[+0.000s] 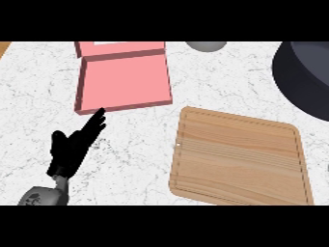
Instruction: Pick the lemon from the cutting board and place it in the pot
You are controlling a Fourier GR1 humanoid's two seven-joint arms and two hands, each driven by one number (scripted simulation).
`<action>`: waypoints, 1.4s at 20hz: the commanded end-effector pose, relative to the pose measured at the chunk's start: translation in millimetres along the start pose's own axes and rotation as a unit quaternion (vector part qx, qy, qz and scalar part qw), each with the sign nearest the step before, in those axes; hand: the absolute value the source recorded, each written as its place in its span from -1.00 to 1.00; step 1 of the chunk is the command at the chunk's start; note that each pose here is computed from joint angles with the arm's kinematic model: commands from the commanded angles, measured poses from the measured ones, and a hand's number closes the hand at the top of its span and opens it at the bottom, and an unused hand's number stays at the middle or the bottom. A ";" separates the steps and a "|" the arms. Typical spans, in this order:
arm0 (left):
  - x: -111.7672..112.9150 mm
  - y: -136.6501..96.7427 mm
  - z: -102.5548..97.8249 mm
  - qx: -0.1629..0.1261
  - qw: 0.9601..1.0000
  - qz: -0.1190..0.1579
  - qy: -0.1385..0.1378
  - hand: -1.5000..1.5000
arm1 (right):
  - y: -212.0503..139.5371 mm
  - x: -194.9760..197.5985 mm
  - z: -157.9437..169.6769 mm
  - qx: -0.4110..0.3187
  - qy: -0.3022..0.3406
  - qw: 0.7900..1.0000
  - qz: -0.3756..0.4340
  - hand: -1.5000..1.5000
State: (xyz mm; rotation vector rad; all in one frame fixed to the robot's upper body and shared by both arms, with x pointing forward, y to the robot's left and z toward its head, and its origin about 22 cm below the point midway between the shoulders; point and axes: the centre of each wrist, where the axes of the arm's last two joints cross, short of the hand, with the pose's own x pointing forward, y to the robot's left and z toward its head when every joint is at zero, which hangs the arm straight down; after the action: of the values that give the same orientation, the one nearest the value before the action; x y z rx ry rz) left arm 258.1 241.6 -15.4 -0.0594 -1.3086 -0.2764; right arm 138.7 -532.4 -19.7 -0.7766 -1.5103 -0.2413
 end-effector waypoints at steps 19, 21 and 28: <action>-7.4 -6.4 -9.9 -0.003 1.000 -0.004 0.012 0.00 | 22.6 188.2 -105.4 -0.044 -0.055 0.971 0.227 1.00; -13.6 -17.6 -14.6 -0.006 1.000 0.001 0.012 0.00 | 40.8 213.6 -107.7 -0.021 -0.053 0.969 0.241 1.00; -12.6 -12.9 -4.4 -0.018 1.000 0.004 0.015 0.00 | 80.9 230.3 -144.4 0.017 -0.004 0.951 0.307 1.00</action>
State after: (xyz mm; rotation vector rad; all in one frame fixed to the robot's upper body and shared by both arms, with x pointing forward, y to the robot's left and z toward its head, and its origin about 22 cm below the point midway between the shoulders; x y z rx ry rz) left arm 265.0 232.6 -16.1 -0.0786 -1.3159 -0.2946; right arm 295.3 -503.2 179.6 -1.1626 -1.2842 0.1908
